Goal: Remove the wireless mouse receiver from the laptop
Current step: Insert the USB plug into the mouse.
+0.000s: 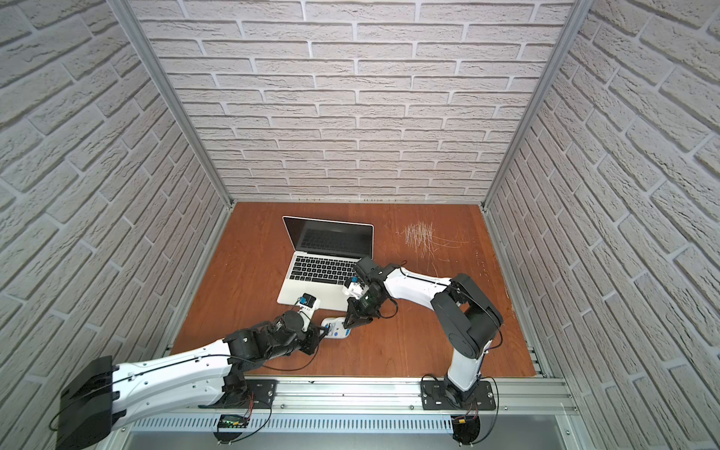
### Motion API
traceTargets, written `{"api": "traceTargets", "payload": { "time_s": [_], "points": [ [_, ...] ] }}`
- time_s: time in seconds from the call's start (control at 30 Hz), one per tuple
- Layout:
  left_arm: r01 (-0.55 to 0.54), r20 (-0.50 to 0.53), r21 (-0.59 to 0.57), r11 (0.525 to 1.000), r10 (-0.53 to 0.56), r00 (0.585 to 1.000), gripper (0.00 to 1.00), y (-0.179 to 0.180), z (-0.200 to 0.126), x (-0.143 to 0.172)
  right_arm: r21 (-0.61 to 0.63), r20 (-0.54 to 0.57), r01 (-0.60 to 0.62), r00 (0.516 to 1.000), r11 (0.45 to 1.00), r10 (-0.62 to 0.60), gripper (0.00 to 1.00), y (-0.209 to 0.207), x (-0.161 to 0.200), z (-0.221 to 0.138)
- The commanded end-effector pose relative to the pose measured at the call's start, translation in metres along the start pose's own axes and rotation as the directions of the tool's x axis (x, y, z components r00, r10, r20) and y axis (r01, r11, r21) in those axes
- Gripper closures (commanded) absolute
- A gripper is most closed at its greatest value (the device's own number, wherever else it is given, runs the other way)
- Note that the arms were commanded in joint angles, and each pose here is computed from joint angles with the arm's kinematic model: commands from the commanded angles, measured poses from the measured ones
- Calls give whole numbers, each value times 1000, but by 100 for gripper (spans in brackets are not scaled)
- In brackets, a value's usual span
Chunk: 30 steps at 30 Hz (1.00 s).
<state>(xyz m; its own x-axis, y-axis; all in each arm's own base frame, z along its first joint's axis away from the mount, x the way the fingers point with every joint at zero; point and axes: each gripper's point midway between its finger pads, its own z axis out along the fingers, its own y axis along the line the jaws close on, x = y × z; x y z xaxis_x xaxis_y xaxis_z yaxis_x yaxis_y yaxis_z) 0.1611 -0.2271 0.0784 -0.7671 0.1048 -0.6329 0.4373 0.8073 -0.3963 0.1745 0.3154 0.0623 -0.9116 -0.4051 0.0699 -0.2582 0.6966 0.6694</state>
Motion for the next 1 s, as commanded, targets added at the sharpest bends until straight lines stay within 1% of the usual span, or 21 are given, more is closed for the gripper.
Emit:
{"api": "traceTargets", "payload": {
  "time_s": [0.0,0.73,0.97],
  "points": [
    [-21,-5,7,1000,21,1000,100,-2,-1,1,-9,29,13,999,1000,-13,97,4,-11,-3],
    [-25,-14,7,1000,25,1000,100,-2,2,2,7,25,1,1000,1000,-1,97,3,-19,-2],
    [-25,-11,6,1000,25,1000,100,-2,1,2,17,33,1,999,1000,-2,88,3,-20,-5]
  ]
}}
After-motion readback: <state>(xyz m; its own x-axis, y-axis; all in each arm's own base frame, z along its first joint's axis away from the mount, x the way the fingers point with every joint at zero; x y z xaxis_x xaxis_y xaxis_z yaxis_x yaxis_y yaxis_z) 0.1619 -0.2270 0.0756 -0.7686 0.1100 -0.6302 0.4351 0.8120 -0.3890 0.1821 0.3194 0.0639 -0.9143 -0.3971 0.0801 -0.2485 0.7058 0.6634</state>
